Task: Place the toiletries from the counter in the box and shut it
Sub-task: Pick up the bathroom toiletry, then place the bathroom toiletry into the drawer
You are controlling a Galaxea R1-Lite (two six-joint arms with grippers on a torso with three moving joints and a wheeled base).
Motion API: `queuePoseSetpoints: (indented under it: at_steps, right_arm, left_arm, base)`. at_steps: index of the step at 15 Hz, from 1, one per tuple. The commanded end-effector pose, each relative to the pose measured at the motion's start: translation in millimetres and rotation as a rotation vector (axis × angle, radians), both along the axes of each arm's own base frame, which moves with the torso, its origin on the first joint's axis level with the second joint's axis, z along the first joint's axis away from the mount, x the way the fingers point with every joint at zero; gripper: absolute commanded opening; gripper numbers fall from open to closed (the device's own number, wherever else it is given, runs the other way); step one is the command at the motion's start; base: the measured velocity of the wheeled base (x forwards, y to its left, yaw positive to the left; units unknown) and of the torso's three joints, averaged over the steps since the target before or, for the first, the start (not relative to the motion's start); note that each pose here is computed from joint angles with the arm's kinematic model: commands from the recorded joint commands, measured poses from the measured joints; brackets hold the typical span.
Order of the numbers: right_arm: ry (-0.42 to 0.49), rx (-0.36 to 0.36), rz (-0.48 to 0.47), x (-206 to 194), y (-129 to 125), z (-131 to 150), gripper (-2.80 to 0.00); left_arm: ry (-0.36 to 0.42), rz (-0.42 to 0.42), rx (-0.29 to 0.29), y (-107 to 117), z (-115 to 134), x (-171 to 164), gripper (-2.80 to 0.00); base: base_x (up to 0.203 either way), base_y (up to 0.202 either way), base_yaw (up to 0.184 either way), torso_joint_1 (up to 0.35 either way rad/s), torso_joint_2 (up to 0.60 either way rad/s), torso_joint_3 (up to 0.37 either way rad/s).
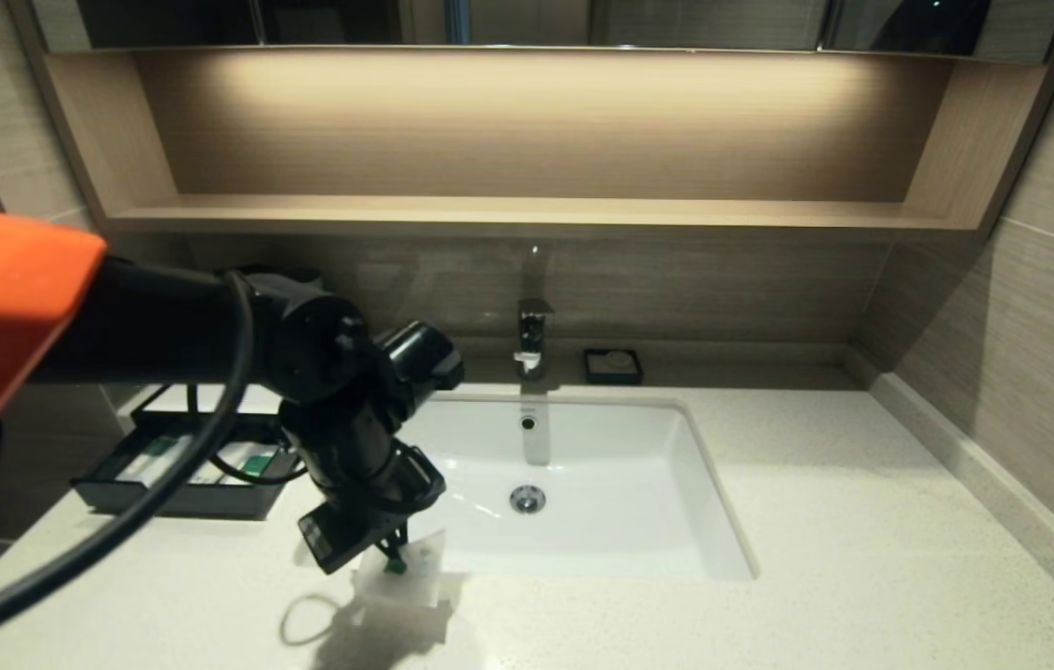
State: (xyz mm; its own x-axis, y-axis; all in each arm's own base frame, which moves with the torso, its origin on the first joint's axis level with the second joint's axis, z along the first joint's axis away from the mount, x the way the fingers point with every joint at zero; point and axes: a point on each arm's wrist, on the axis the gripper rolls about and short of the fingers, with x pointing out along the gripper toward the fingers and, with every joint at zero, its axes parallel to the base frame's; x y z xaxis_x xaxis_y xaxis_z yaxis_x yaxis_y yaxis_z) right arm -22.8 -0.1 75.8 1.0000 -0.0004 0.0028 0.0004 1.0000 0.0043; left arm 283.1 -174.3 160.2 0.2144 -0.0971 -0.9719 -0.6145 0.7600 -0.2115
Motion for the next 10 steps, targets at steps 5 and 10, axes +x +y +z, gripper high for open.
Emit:
queuePoseSetpoints:
  at_steps: [5, 10]
  right_arm:
    - [0.0, 0.0, 0.0, 0, 0, 0, -2.8]
    - [0.001, 0.0, 0.0, 0, 0, 0, -2.8]
  left_arm:
    - [-0.151, 0.139, -0.005, 58, 40, 21, -2.8]
    - [-0.246, 0.218, -0.015, 95, 64, 37, -2.8]
  base:
    - [0.0, 0.0, 0.0, 0.0, 0.0, 0.0]
    - [0.0, 0.0, 0.0, 0.0, 0.0, 0.0]
